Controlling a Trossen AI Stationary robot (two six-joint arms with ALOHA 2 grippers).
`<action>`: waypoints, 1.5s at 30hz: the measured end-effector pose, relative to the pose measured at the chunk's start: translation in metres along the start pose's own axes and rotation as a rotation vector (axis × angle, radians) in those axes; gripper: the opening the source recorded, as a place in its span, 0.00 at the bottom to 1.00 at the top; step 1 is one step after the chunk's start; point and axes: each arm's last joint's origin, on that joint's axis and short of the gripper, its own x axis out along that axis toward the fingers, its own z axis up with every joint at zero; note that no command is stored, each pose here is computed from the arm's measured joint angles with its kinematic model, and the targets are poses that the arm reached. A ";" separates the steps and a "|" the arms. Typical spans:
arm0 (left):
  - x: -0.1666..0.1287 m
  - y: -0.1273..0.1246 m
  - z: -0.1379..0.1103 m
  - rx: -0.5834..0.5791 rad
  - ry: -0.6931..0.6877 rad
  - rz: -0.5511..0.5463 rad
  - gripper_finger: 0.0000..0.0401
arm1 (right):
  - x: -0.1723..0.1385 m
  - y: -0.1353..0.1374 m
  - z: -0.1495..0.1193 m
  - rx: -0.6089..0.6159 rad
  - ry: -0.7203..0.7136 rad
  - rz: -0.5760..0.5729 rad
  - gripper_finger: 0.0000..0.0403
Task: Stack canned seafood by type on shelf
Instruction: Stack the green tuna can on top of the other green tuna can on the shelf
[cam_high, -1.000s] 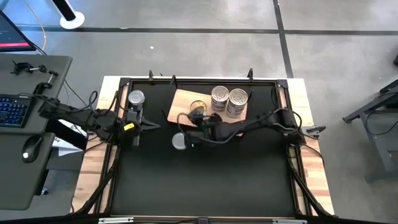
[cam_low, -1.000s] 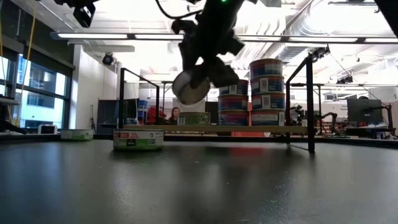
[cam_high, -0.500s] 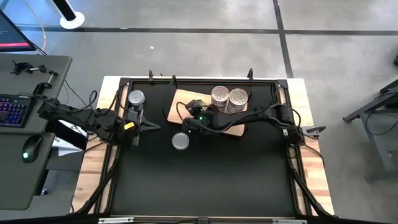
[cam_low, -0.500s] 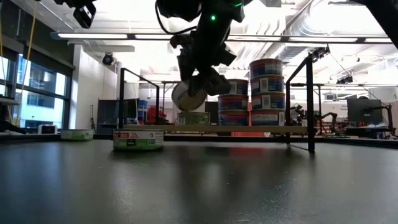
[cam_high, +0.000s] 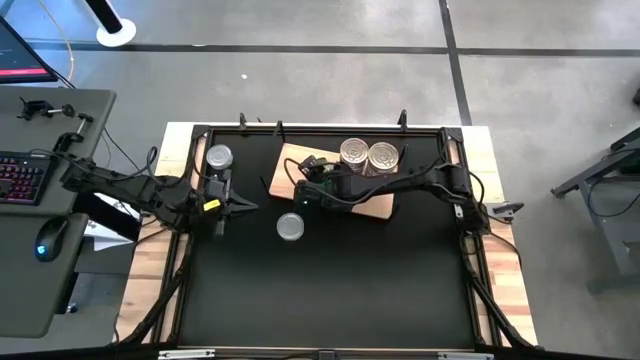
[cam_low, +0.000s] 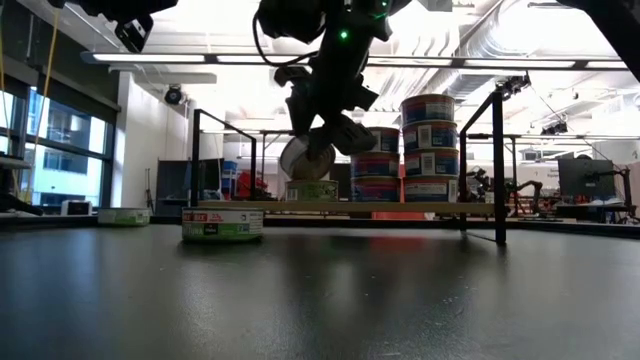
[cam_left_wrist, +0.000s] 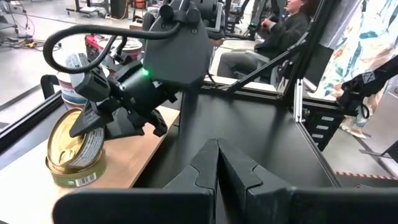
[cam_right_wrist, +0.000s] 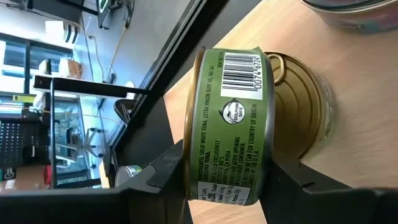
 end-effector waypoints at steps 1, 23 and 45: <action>0.000 0.000 0.000 0.000 0.000 0.000 0.00 | 0.000 0.000 0.000 -0.002 0.001 -0.004 0.38; 0.000 0.000 0.000 0.001 0.000 0.001 0.00 | 0.002 -0.002 0.001 -0.007 0.068 -0.071 0.40; 0.000 0.000 0.000 0.001 0.000 0.002 0.00 | -0.001 -0.008 -0.002 -0.110 0.143 -0.132 0.68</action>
